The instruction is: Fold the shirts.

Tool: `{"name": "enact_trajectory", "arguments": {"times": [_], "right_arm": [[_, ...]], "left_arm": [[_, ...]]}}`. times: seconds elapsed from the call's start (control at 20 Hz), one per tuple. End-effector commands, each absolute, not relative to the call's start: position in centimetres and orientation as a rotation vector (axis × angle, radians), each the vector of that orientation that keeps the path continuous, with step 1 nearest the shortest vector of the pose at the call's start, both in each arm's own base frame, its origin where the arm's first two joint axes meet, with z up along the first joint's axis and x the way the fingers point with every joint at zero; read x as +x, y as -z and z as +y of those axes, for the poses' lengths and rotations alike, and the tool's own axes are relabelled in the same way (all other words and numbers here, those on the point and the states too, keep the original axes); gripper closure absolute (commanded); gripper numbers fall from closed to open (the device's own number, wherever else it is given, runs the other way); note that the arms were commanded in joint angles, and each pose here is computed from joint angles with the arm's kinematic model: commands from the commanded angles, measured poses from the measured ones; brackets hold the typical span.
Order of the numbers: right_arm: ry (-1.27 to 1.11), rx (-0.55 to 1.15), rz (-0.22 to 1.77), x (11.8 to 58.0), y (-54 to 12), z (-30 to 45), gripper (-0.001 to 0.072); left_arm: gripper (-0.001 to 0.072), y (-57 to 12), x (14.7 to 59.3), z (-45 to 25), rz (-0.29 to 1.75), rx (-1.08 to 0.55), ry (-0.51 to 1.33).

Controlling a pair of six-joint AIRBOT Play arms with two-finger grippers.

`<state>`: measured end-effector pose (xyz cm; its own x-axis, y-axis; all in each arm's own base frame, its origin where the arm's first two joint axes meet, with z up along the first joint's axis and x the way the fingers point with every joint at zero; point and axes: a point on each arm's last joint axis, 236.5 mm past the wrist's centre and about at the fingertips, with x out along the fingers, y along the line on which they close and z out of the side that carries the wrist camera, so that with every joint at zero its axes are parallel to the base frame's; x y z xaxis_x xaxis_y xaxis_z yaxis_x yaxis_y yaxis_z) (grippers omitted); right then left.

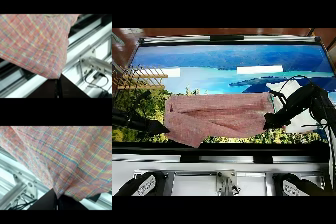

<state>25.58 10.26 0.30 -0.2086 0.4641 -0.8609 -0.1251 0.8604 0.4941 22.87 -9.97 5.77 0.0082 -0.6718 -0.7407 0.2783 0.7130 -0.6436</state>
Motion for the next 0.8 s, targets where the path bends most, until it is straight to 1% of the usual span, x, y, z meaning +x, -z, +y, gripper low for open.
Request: {"name": "enact_trajectory", "arguments": {"times": [0.0,0.1,0.2,0.3,0.4,0.55,0.75], "right_arm": [[-0.485,0.217,1.601,27.7,-0.2,9.1,0.0663],[-0.437,0.212,1.496,30.5,-0.7,8.3,0.0663],[-0.399,0.203,1.376,33.6,-1.4,8.0,0.0663],[-0.378,0.238,1.246,36.6,-2.4,8.4,0.0664],[-0.356,0.274,1.144,39.1,-3.2,8.5,0.0664],[-0.328,0.267,1.066,41.3,-3.2,8.5,0.0664],[-0.295,0.274,1.002,44.2,-1.7,9.5,0.0664]], "left_arm": [[0.0682,-6.5,26.8,-9.5,1.213,-0.37,0.662],[0.0682,-6.8,29.7,-8.8,1.111,-0.384,0.594],[0.0682,-8.4,33.1,-8.4,0.966,-0.438,0.534],[0.0682,-10.8,36.9,-7.8,0.801,-0.534,0.468],[0.0681,-12.2,39.8,-6.8,0.687,-0.64,0.41],[0.0681,-11.3,42.5,-5.6,0.642,-0.718,0.336],[0.0681,-7.1,43.5,-6.8,0.738,-0.749,0.332]]}}
